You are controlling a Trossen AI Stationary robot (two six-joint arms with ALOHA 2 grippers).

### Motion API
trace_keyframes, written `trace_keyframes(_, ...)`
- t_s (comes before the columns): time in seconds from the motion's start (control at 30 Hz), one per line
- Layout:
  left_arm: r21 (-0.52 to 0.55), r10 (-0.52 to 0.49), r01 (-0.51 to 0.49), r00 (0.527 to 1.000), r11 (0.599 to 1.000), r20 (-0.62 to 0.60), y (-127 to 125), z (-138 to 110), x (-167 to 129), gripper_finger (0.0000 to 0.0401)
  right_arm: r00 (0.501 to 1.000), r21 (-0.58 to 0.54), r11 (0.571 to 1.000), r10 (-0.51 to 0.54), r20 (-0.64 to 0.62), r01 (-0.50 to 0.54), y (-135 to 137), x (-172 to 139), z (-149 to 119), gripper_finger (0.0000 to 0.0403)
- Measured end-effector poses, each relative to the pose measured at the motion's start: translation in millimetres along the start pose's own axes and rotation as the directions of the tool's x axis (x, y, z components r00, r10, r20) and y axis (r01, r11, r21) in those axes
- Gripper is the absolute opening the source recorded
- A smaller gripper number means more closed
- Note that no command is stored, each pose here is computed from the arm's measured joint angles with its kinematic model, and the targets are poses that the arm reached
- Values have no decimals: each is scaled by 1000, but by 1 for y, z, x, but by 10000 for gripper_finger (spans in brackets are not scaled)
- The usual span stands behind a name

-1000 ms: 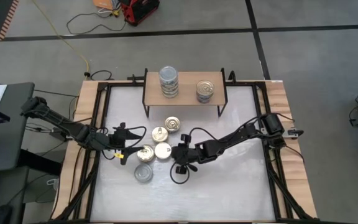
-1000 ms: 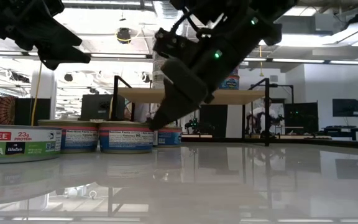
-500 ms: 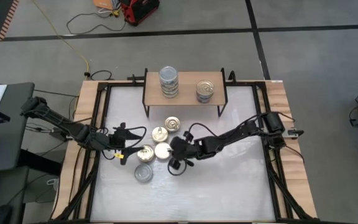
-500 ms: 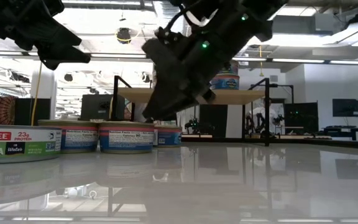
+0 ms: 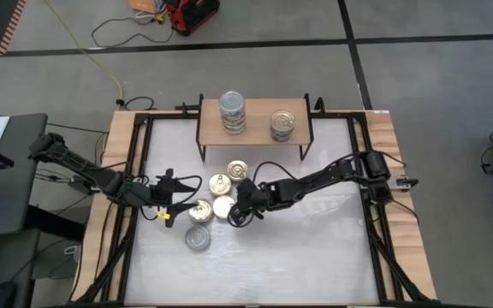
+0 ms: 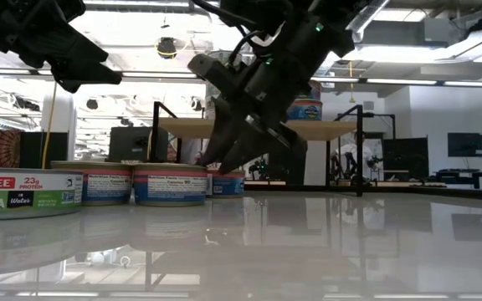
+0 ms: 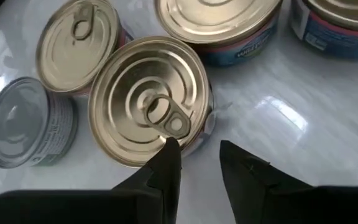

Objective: Stack canned seafood by type on shelf
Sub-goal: Stack the blue pink tuna can on top of the other blue pink tuna cans on the shelf

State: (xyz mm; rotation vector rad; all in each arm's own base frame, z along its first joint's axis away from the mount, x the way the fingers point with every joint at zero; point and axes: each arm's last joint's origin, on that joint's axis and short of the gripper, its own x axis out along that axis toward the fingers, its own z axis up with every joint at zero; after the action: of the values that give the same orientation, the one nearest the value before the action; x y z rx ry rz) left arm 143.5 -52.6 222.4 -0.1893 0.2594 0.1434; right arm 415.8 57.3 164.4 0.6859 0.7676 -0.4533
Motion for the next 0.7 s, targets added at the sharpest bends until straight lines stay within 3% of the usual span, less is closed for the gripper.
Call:
trace_keyframes(0.37,4,0,0,1000,1000,0,0,0,0,233,992,-41,992,-119,39,121,27,-26,17,133)
trace_keyframes(0.7,6,4,-4,1000,1000,2,0,0,0,233,992,-27,993,-109,69,111,35,-24,8,107)
